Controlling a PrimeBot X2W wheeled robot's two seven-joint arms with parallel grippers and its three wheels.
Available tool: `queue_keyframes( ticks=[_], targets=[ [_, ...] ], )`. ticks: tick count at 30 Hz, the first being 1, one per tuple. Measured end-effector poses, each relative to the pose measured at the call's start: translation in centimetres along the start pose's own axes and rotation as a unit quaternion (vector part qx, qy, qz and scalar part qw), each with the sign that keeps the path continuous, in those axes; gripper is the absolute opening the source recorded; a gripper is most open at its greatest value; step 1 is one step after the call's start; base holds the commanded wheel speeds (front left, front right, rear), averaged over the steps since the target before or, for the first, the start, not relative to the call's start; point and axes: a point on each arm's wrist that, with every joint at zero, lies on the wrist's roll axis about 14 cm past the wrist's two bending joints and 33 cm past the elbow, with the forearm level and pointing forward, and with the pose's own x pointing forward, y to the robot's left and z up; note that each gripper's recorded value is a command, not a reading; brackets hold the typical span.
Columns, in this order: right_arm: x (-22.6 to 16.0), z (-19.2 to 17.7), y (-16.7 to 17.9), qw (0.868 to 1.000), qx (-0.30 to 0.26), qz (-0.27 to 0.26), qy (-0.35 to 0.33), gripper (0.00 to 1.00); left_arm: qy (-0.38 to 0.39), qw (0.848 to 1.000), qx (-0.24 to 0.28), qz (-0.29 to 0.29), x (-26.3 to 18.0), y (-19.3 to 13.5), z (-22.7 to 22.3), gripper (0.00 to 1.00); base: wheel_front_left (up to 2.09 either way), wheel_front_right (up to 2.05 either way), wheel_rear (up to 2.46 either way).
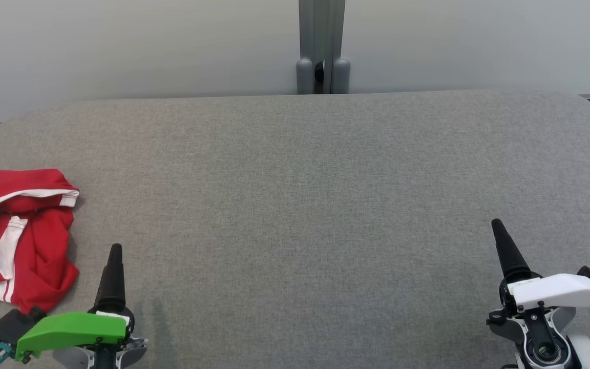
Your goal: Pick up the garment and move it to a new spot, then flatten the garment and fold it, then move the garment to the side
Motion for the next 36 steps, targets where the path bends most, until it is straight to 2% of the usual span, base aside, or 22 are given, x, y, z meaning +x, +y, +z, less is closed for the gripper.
queue_keyframes(
  ticks=[12,22,36],
  targets=[
    [0.4,-0.9,0.0,0.994,-0.109,-0.001,0.006,1.0,0.011,0.991,0.131,0.012,0.2,0.3,-0.6,1.0,0.0,0.0,0.0],
    [0.5,-1.3,0.0,0.981,-0.194,0.002,0.007,1.0,0.019,0.972,0.234,0.021,0.1,0.7,-1.0,1.0,0.0,0.0,0.0],
    [0.8,-1.5,0.6,0.959,-0.282,0.018,0.002,1.0,0.009,0.942,0.334,0.024,0.0,0.7,-0.7,1.0,0.0,0.0,0.0]
  ],
)
